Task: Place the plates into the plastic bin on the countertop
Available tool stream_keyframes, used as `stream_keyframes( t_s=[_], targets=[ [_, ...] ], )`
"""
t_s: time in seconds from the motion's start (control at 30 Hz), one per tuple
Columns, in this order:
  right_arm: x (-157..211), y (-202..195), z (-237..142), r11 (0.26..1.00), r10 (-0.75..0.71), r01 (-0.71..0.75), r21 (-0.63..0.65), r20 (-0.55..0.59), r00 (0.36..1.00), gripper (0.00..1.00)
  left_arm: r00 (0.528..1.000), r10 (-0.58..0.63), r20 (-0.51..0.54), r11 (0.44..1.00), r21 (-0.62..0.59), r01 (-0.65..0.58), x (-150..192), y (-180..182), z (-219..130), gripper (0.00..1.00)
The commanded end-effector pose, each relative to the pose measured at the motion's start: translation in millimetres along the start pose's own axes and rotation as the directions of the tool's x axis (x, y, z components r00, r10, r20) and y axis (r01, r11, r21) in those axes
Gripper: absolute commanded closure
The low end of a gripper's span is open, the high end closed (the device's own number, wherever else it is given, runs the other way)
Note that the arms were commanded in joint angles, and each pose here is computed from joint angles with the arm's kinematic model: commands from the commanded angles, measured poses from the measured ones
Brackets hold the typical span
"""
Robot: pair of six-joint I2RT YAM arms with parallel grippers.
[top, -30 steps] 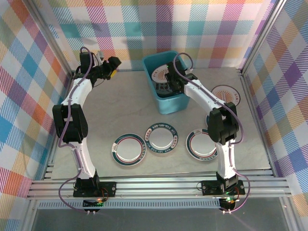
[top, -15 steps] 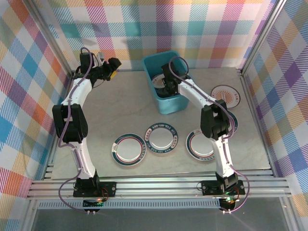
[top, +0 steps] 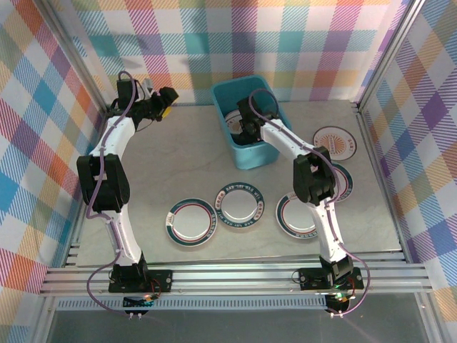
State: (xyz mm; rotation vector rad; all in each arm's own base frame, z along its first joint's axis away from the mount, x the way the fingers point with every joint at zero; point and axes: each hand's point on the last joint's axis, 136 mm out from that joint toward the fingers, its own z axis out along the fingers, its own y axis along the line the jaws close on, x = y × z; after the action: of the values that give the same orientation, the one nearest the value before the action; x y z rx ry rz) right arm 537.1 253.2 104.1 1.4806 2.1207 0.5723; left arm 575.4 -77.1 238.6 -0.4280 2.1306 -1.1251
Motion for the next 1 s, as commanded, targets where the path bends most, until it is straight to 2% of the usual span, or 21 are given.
stream_keyframes(
  t_s=[0.0,0.47,0.5,0.8,0.87,0.97],
  targets=[
    [10.8,6.9,6.2,0.999,0.028,-0.029,-0.016,-0.030,0.999,1.00,1.000,0.008,0.006,1.000,-0.013,-0.008,-4.2,3.7,-4.0,0.24],
    [16.0,0.2,28.3,0.999,0.050,-0.049,0.011,-0.046,0.998,1.00,1.000,-0.003,-0.001,0.999,-0.044,0.003,1.0,9.0,-7.2,0.24],
    [15.9,-0.6,28.0,0.999,0.051,-0.050,0.014,-0.046,0.998,0.98,1.000,-0.002,-0.002,0.999,-0.046,0.002,1.4,8.9,-7.6,0.24],
    [16.8,-0.1,28.3,1.000,0.023,-0.022,0.008,-0.069,0.997,0.56,1.000,-0.003,-0.007,0.997,-0.073,0.002,6.8,14.7,-11.0,0.24],
    [16.2,1.4,25.5,1.000,0.006,-0.005,0.011,-0.083,0.997,0.41,1.000,0.006,0.002,0.997,-0.083,-0.006,6.1,14.5,-13.2,0.24],
    [11.7,11.8,16.7,0.999,-0.027,0.026,-0.022,-0.071,0.997,0.25,1.000,-0.009,-0.011,0.994,-0.112,0.008,13.0,20.4,-16.3,0.24]
  ],
)
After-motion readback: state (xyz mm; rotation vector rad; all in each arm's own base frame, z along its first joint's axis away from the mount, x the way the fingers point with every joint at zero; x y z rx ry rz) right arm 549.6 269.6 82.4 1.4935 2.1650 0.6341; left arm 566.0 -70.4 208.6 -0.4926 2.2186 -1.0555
